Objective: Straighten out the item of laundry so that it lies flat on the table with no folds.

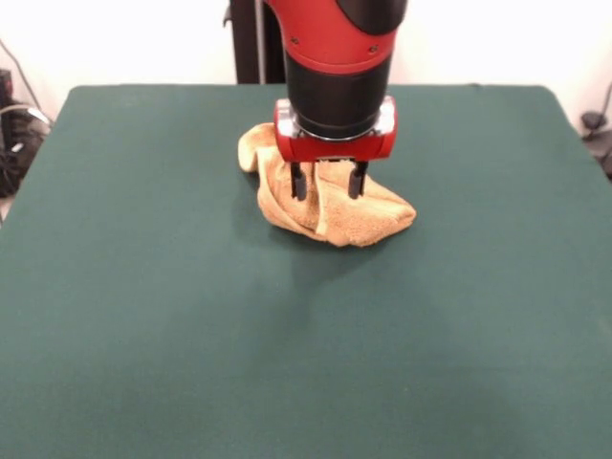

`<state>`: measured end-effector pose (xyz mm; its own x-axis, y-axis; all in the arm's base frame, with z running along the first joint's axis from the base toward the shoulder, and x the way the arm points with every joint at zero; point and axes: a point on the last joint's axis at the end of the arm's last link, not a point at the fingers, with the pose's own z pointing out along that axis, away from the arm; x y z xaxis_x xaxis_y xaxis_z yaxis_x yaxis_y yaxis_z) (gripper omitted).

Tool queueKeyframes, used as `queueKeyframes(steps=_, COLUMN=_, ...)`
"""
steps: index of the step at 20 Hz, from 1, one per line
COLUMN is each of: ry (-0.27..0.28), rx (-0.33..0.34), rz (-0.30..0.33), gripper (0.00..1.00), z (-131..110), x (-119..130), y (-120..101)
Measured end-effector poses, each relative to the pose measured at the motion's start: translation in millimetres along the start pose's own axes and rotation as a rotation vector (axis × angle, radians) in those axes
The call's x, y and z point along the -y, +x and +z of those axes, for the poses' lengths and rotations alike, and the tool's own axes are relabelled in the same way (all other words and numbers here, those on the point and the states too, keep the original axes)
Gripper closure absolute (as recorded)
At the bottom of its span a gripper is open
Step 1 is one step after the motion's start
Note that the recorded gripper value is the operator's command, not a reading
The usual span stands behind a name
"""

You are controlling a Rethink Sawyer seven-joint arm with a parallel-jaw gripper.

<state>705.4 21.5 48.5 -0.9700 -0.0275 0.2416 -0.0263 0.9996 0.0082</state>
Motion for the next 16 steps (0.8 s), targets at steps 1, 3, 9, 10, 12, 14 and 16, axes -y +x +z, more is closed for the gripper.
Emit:
queueKeyframes(steps=1, ry=0.001, rx=0.001, rz=-0.001, gripper=0.0, z=0.1, x=0.2, y=-1.0)
queueKeyframes(steps=3, ry=0.002, rx=0.004, rz=-0.001, gripper=0.0, z=0.6, x=1.0, y=-5.7)
queueKeyframes(steps=9, ry=0.006, rx=0.007, rz=-0.002, gripper=0.0, z=2.2, x=1.9, y=-9.0)
queueKeyframes(steps=10, ry=0.006, rx=0.007, rz=-0.002, gripper=0.0, z=2.0, x=1.9, y=-8.8)
queueKeyframes(steps=12, ry=0.007, rx=0.006, rz=-0.003, gripper=0.0, z=0.9, x=1.8, y=-7.4)
queueKeyframes(steps=14, ry=0.008, rx=0.005, rz=-0.004, gripper=0.0, z=-1.0, x=1.3, y=-5.5)
queueKeyframes(steps=16, ry=0.009, rx=0.007, rz=-0.005, gripper=0.0, z=-6.3, x=0.3, y=-2.6)
